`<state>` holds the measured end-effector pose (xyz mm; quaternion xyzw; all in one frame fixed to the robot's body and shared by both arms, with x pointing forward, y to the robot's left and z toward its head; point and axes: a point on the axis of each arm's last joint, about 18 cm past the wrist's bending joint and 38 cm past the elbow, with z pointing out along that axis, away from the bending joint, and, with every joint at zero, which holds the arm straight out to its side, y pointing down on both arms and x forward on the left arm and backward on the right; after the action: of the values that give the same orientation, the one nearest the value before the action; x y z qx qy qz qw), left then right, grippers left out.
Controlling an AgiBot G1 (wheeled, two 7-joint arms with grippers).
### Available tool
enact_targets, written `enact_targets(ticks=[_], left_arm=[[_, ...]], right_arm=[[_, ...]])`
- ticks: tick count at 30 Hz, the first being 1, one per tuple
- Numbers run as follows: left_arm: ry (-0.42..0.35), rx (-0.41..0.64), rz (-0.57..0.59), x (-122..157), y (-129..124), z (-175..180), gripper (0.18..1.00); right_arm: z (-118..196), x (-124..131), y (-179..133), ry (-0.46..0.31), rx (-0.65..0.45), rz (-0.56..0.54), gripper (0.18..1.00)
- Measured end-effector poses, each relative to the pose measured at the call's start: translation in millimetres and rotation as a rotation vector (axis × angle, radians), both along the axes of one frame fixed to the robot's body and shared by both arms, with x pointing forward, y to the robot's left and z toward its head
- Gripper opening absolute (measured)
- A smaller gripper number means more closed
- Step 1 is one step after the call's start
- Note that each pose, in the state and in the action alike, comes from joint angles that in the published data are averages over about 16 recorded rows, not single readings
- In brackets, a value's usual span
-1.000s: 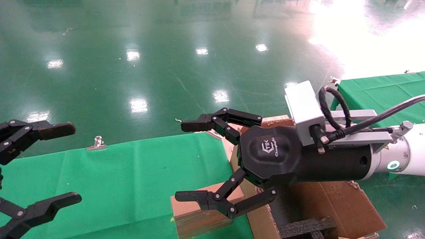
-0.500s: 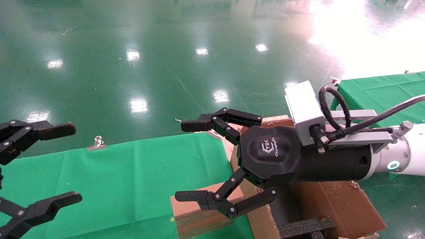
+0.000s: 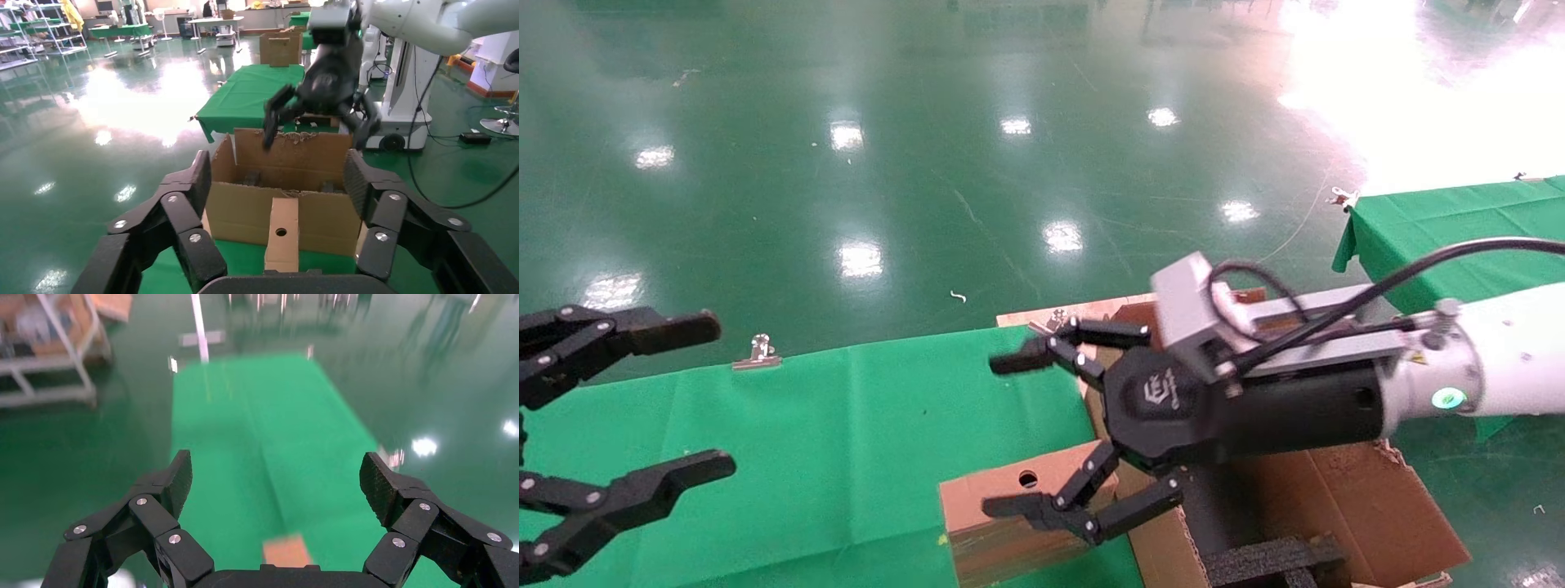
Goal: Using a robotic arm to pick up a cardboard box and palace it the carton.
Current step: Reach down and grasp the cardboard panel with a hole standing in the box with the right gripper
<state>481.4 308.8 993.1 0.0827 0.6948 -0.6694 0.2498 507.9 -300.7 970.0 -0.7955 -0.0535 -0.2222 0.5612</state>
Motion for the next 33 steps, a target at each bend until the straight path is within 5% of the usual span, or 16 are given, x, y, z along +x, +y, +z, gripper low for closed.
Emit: enact_targets(ticks=[21,33], left_arm=[[0.0,0.0,0.0,0.0,0.0,0.0,0.388],[0.0,0.0,0.0,0.0,0.0,0.0,0.229]], right_arm=[[-21.0,67.4,29.7,0.062,-0.521,-0.074,1.001],[-27.1,91.3,40.7,0.047,-0.721,-0.047,1.001]])
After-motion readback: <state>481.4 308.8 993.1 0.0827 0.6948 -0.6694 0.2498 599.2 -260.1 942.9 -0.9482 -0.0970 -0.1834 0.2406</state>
